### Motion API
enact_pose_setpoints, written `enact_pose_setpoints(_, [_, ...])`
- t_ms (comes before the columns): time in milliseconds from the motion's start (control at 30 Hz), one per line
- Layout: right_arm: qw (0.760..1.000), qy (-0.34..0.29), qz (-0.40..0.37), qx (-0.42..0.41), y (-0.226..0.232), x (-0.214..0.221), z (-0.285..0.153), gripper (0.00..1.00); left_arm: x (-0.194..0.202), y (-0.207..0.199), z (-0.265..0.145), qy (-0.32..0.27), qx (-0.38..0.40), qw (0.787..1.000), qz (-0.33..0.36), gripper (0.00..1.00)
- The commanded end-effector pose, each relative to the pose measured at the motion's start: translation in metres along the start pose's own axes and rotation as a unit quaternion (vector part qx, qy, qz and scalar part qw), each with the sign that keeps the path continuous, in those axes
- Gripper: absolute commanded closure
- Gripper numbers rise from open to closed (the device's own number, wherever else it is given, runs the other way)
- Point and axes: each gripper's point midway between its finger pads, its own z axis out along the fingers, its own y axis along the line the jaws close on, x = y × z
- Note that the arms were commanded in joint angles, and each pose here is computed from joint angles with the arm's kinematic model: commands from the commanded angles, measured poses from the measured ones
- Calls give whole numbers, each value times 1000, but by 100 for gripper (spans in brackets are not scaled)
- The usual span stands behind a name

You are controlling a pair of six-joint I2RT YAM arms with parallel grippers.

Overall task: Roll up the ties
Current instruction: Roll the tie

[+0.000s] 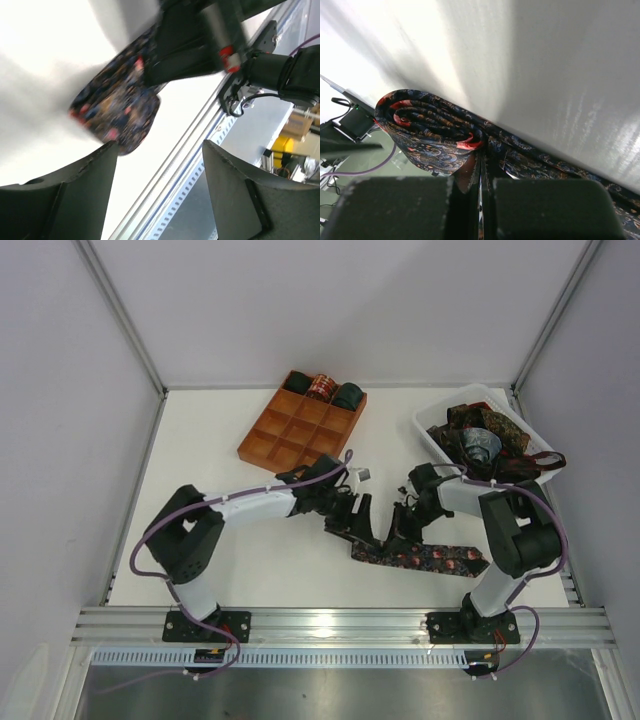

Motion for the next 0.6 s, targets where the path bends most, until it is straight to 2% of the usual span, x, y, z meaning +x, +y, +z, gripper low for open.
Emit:
enact_pose_setpoints(0, [1000, -20, -13, 5, 0, -12, 6, 100, 6, 18, -19, -14, -19, 1000, -5, 26])
enact_pose_setpoints(167, [999, -13, -29, 4, 10, -16, 14, 100, 9, 38, -16, -18, -18, 999, -36, 25])
enact_pose_setpoints(300, [999, -13, -34, 3, 15, -18, 17, 100, 9, 41, -1, -3, 15, 997, -77, 24])
enact_pose_setpoints(433, [999, -9, -37, 5, 16, -16, 21, 100, 0, 47, 6, -12, 18, 995, -99, 22])
enact_pose_setpoints(567, [999, -10, -40, 7, 17, -16, 21, 100, 4, 51, 12, 6, 14, 994, -113, 26])
